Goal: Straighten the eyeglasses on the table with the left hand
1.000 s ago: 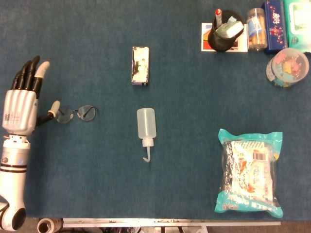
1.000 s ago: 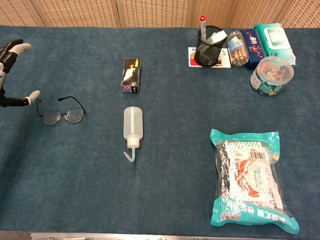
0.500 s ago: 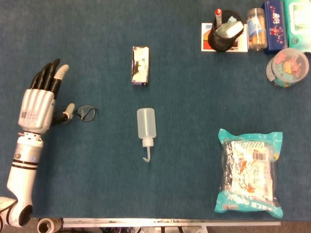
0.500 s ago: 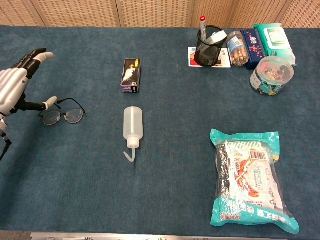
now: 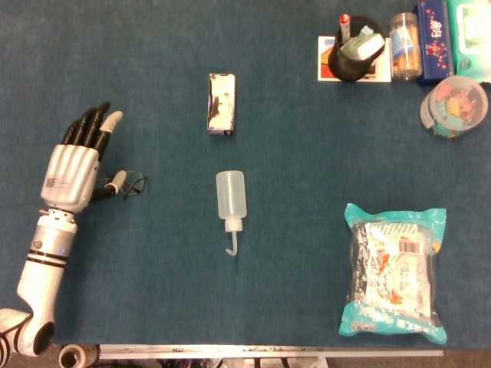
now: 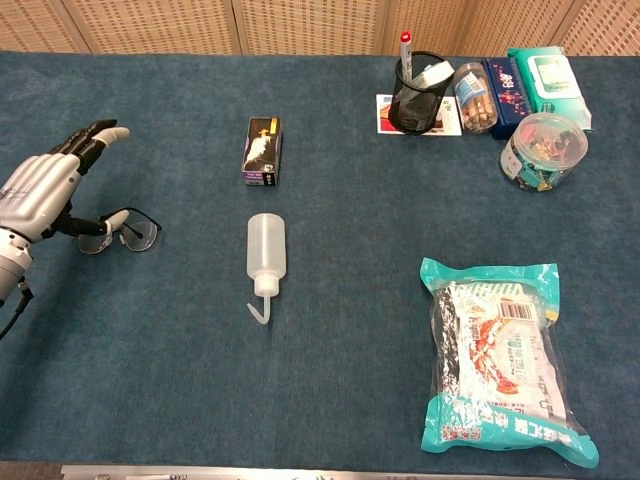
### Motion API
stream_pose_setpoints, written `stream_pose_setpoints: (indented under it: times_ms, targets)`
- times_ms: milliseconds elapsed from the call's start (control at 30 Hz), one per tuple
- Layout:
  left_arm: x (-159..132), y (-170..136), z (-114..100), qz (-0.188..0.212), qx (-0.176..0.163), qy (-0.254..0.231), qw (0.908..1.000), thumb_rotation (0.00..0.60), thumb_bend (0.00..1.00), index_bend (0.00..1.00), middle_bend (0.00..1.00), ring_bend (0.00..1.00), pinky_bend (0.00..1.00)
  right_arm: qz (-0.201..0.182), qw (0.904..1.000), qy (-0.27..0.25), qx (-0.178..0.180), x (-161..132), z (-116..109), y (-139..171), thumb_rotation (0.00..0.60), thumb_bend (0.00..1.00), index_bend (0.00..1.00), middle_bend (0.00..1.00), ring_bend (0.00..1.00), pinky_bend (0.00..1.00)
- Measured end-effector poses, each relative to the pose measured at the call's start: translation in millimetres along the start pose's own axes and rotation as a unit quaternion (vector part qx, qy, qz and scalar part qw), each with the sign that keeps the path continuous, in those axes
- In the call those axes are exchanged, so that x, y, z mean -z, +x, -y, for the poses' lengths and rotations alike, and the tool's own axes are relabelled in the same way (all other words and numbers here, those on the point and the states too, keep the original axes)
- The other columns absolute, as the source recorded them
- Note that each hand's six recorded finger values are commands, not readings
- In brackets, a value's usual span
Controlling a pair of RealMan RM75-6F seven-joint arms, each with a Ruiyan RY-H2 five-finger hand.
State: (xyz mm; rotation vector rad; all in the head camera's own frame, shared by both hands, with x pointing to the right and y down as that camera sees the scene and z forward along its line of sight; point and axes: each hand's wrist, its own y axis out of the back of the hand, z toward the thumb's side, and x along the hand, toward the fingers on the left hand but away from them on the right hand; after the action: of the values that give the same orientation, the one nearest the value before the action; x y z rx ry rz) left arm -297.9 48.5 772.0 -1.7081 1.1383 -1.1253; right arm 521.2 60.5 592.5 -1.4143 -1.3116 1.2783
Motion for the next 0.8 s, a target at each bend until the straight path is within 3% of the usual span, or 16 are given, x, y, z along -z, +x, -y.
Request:
stream_pose_setpoints:
  times_ms: [367, 800]
  targets:
    - [3.5, 2.4, 13.9, -0.005, 0.018, 0.000, 0.9998, 0.600, 0.28, 0.04, 0.00, 0.00, 0.13, 0.002, 1.0000, 0.000, -0.001, 0.9, 0.7, 0.8, 0.600, 0.21, 0.55, 0.40, 0.30, 0.35]
    - [6.8, 1.1, 17.2, -0.013, 0.016, -0.010, 0.9997, 0.600, 0.28, 0.04, 0.00, 0.00, 0.13, 0.001, 1.0000, -0.002, -0.001, 0.9, 1.1, 0.9, 0.600, 0.21, 0.55, 0.40, 0.30, 0.35]
